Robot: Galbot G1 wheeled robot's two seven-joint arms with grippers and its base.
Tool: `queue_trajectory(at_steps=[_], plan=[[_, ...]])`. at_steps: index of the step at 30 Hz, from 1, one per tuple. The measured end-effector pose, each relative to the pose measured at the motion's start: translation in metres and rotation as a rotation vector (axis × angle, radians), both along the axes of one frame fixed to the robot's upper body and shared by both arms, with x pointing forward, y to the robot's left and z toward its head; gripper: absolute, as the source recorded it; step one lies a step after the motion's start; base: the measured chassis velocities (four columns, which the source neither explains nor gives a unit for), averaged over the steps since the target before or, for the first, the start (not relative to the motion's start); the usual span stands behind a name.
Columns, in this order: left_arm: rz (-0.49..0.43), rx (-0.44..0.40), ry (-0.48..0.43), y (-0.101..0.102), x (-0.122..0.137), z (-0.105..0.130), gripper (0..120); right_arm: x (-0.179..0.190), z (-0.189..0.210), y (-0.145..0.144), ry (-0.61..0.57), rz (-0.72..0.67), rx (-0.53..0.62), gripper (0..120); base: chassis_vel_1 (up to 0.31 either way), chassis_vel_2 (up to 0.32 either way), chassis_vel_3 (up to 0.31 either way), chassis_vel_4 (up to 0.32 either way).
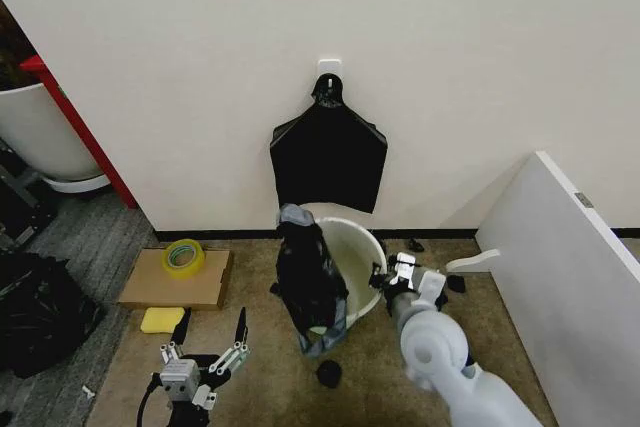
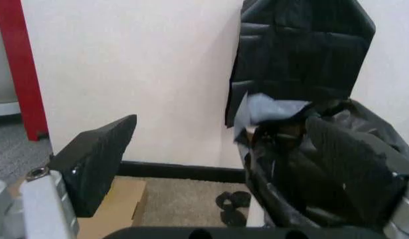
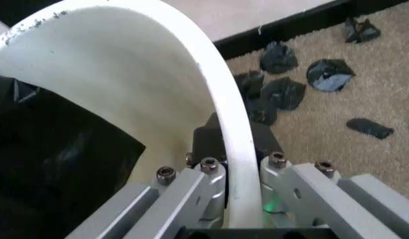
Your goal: Place the garbage bag over the trash bin.
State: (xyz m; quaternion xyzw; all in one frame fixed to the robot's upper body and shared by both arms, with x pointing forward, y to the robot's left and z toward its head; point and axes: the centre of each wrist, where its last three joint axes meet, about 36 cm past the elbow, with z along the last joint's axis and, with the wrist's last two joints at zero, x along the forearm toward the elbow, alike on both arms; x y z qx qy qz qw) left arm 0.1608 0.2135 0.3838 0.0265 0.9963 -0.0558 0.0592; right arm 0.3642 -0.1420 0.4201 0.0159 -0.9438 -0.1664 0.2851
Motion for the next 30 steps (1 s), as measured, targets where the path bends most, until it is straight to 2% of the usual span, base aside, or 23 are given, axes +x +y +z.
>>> queue_trajectory(at_steps=[11,22,25,26,30], plan=[[0.002,-0.003,-0.002,-0.001,0.002,-0.001,100,-0.002,-0.011,0.009,0.022,0.002,-0.009,0,0.000,0.000,0.000,0.000],[-0.005,-0.017,-0.002,-0.006,0.002,-0.002,100,-0.006,-0.001,-0.003,-0.012,-0.006,-0.029,41,0.000,0.000,0.000,0.000],[-0.008,-0.019,-0.001,-0.007,0.001,-0.002,100,-0.010,0.005,-0.013,-0.041,-0.012,-0.051,53,0.000,0.000,0.000,0.000],[-0.008,-0.019,-0.001,-0.007,0.001,-0.002,100,-0.010,0.005,-0.013,-0.041,-0.012,-0.051,53,0.000,0.000,0.000,0.000],[-0.012,-0.022,-0.002,-0.009,0.001,-0.003,100,-0.015,0.016,-0.033,-0.076,-0.034,-0.069,71,0.000,0.000,0.000,0.000]])
